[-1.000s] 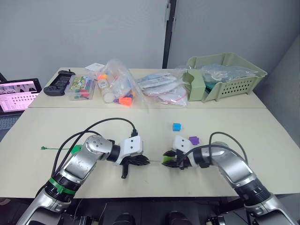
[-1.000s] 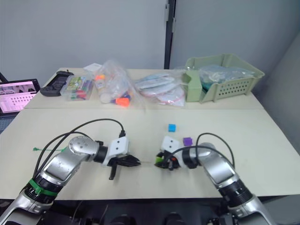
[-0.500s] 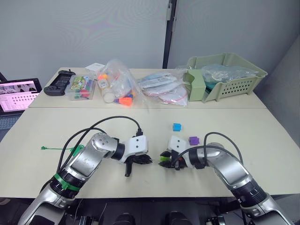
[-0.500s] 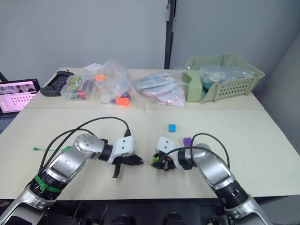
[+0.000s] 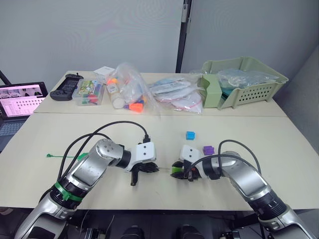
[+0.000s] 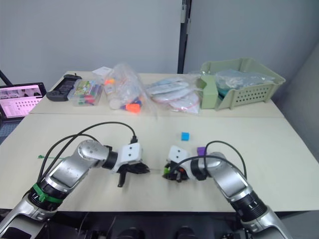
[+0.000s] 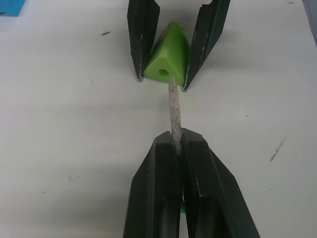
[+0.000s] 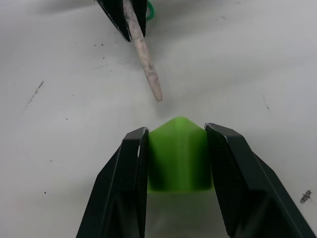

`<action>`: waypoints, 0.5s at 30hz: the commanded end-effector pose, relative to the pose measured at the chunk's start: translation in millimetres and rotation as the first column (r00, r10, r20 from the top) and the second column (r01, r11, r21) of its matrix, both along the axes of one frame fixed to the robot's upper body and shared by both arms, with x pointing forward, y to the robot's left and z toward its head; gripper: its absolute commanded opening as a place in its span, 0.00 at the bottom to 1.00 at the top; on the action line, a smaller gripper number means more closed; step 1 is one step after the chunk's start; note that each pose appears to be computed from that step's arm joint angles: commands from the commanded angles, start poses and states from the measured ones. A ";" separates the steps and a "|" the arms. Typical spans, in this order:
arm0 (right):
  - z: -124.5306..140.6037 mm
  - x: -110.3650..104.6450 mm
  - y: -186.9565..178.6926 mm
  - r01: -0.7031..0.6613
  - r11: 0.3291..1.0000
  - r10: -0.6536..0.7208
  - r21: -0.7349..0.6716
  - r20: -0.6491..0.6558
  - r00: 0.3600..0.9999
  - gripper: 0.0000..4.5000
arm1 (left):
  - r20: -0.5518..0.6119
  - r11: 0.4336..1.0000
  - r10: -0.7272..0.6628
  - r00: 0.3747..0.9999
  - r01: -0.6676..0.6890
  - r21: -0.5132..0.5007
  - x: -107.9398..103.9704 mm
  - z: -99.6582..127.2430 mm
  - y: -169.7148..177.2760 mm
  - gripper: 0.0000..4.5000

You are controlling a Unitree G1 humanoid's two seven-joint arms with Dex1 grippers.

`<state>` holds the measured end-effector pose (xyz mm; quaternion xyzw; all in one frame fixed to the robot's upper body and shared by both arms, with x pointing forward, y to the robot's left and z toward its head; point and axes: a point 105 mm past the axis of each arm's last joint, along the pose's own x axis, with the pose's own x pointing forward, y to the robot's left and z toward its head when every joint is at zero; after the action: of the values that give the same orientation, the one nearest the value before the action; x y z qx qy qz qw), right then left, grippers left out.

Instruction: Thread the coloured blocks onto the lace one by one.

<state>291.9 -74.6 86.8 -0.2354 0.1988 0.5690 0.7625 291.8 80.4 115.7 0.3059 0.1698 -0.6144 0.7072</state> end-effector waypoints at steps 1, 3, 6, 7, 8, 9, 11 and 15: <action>-14.9 -14.1 4.8 -0.042 0.999 0.040 -0.027 -0.079 0.996 0.28 | 0.047 1.000 -0.029 0.998 0.030 -0.004 -2.2 9.0 -9.6 0.00; -15.0 -14.7 5.8 -0.043 0.999 0.041 -0.025 -0.080 0.996 0.28 | 0.047 0.999 -0.032 0.998 0.032 0.002 -2.5 6.7 -10.6 0.00; -15.0 -15.1 7.2 -0.043 0.999 0.041 -0.024 -0.080 0.996 0.28 | 0.041 0.999 -0.033 0.999 0.033 -0.001 -2.7 5.8 -11.1 0.00; -14.9 -15.4 7.7 -0.043 0.999 0.040 -0.024 -0.081 0.996 0.28 | 0.042 1.000 -0.031 0.999 0.031 -0.003 -2.0 5.6 -11.7 0.00; -14.9 -15.6 8.0 -0.042 0.999 0.040 -0.025 -0.081 0.996 0.28 | 0.042 1.000 -0.030 0.999 0.030 -0.003 -1.4 5.4 -12.1 0.00; -14.9 -15.9 8.2 -0.043 0.999 0.040 -0.025 -0.082 0.996 0.28 | 0.043 1.000 -0.030 0.999 0.031 -0.004 -1.1 5.3 -12.6 0.00; -14.9 -16.7 8.7 -0.043 0.999 0.041 -0.025 -0.084 0.996 0.28 | 0.042 0.999 -0.036 0.998 0.036 -0.006 -1.1 5.1 -15.1 0.00; -14.5 -17.7 9.6 -0.042 0.999 0.040 -0.026 -0.086 0.995 0.28 | 0.045 0.999 -0.051 0.998 0.052 -0.015 -0.5 4.7 -22.9 0.00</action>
<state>290.0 -73.8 87.2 -0.2330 0.2088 0.5646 0.7637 289.0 61.4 112.7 0.3069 0.1591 -0.6294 0.6959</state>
